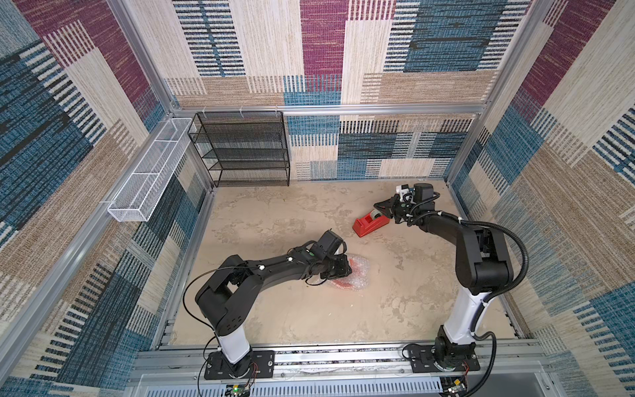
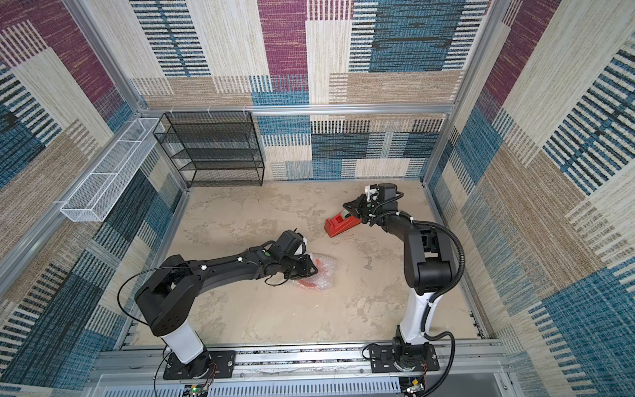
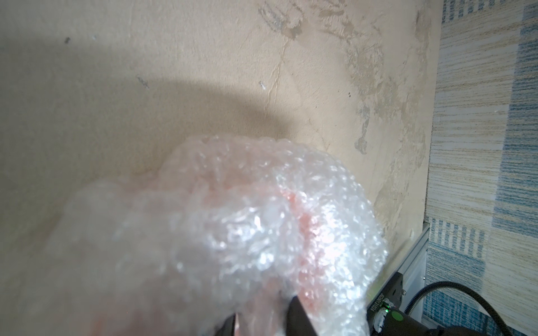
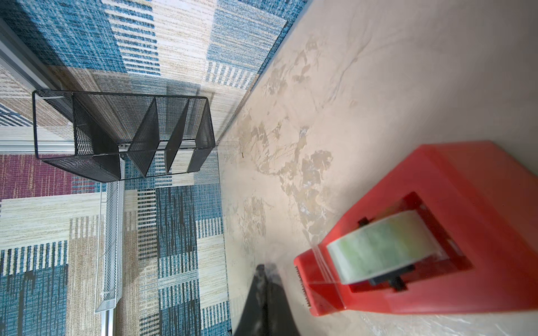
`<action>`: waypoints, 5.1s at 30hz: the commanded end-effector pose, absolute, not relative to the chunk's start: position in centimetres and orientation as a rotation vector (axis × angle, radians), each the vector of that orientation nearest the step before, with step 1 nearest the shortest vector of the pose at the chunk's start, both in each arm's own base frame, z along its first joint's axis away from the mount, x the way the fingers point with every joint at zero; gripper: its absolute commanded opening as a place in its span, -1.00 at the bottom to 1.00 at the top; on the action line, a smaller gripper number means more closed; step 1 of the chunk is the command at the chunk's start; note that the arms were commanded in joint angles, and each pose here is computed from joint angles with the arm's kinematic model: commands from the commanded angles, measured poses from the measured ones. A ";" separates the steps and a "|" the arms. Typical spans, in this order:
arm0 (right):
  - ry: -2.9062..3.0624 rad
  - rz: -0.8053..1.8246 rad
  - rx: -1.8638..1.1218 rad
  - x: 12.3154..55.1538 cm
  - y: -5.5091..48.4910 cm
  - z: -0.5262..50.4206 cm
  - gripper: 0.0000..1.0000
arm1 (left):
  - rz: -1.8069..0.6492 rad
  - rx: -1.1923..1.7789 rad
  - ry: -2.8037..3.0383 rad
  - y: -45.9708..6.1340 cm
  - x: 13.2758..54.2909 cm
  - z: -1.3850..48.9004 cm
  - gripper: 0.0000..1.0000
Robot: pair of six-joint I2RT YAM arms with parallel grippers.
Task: Wrap bowls in bubble wrap
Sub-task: Tear off the tape using the Tape Cutter.
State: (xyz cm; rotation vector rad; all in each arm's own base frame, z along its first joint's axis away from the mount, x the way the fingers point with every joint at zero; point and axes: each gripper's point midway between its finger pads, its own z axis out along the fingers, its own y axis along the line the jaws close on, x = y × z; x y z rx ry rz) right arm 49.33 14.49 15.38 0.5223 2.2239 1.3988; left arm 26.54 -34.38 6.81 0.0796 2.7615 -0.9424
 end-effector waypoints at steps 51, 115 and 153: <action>2.151 1.424 0.351 47.8 18.9 21.4 -1.00 | -0.945 0.080 2.732 -33.3 26.4 7.2 -0.43; 2.666 0.679 0.506 42.1 20.7 1.7 -1.00 | -0.966 0.053 2.727 -32.8 26.9 6.9 -0.43; 2.473 1.111 0.373 33.8 19.2 12.6 -1.00 | -0.997 0.071 2.714 -33.7 27.5 7.2 -0.42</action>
